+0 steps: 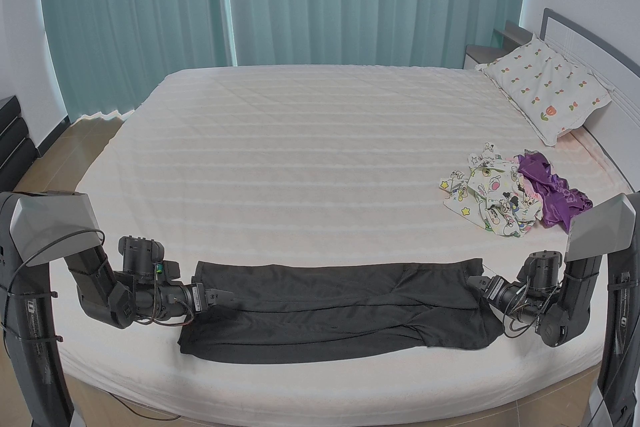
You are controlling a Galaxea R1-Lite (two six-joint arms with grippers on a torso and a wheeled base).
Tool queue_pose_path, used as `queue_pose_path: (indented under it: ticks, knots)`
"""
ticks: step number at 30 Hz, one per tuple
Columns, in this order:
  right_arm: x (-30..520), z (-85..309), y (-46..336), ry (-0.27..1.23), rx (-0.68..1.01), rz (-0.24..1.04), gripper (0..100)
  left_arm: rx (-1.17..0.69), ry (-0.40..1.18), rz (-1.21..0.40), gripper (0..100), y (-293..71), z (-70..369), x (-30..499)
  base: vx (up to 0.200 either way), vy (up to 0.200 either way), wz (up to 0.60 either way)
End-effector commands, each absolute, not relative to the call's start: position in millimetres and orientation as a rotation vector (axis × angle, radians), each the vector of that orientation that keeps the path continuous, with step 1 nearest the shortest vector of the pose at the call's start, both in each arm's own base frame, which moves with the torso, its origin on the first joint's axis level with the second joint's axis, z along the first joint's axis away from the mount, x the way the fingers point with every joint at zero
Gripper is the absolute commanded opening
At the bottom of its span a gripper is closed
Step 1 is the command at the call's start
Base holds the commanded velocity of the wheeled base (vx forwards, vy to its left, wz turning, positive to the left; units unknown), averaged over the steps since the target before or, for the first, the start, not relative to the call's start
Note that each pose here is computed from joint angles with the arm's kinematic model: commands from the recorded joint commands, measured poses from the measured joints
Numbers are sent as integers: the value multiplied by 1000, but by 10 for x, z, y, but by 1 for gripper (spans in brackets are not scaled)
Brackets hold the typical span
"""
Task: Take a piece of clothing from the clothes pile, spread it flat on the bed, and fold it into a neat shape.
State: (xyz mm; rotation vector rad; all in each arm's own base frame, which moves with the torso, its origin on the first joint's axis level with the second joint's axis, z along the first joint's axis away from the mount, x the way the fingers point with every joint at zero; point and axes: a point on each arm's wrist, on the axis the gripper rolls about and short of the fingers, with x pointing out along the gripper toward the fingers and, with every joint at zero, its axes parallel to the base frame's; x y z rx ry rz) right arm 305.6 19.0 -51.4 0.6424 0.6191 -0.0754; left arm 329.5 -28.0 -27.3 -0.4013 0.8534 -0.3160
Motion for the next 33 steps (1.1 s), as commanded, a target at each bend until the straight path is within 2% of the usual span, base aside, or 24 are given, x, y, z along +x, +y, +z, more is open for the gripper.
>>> queue_pose_path:
  ticks: [1,24,33]
  knots:
    - [3057,-508,190,617,644,-75,100,-396,836,-324,100,-299,-206,3287,0,0,0]
    - [3057,-508,195,617,642,-73,100,-356,863,-239,100,-294,-461,3414,0,0,0]
    - [3056,-513,195,619,642,-74,100,-327,873,-245,100,-439,-541,3451,0,0,0]
